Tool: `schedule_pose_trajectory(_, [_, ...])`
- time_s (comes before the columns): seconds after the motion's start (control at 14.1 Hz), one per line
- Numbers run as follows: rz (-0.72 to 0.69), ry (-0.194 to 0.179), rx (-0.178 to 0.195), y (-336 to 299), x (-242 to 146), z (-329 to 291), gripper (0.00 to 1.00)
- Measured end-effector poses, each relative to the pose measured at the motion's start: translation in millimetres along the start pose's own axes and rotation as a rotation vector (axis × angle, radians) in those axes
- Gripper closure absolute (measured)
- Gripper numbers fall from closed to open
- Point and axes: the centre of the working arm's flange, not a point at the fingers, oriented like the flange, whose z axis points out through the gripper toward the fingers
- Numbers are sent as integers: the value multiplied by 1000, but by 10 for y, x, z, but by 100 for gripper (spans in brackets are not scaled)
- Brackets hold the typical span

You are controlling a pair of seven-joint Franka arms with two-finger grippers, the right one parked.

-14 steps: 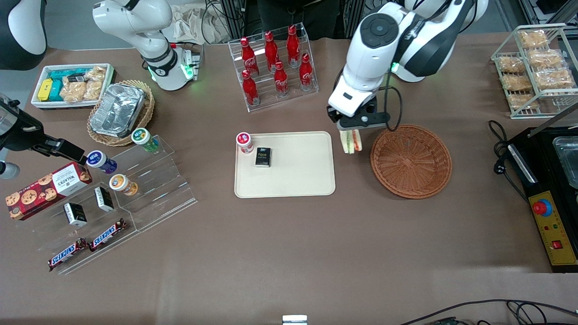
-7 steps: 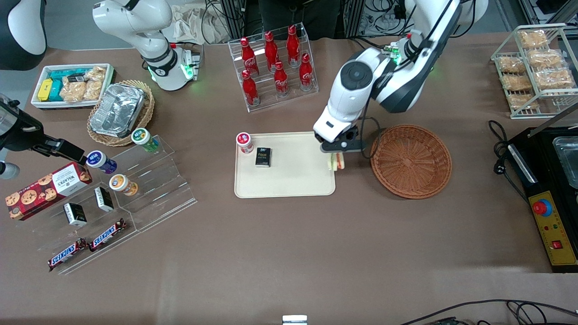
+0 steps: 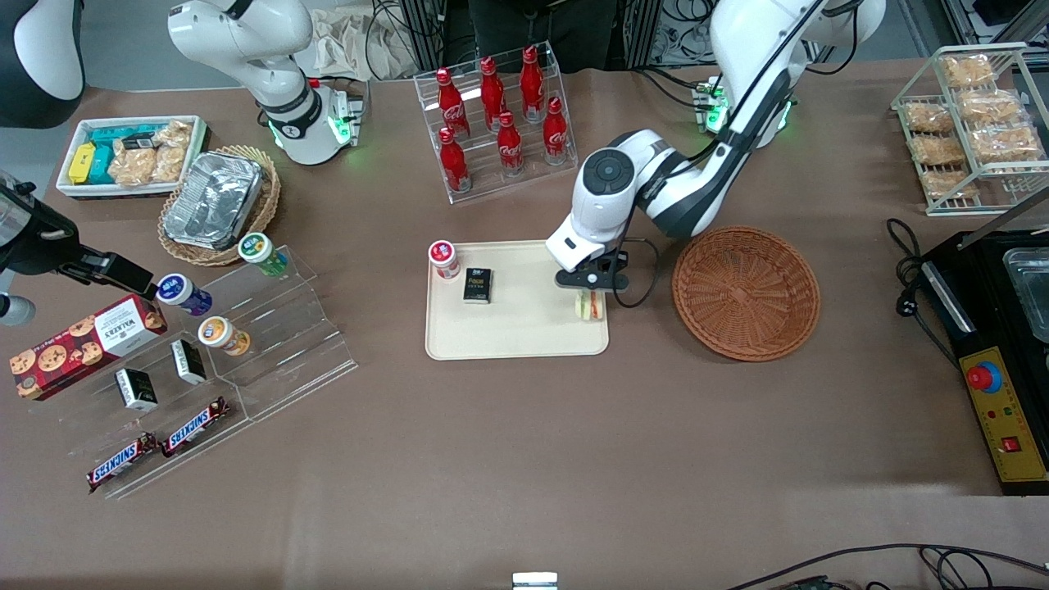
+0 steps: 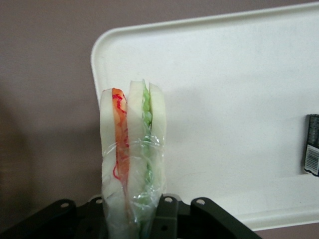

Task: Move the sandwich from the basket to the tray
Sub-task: 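Lower the sandwich onto the tray and open the left gripper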

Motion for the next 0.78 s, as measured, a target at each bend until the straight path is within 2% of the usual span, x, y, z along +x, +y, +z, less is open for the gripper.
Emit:
schedule_pose_trajectory(0.21, [-4,-11,-24,6,5,260,79])
schedule_pose_trajectory(0.43, [8,-18,-16,-15,2,409,79])
schedule_pose_trajectory(0.57, [5,-13,-12,-50,38,413,75])
schedule_pose_trajectory(0.64, [0,-9,-9,-78,68,409,70])
schedule_pose_trajectory(0.78, [-7,-1,-9,-109,122,389,51])
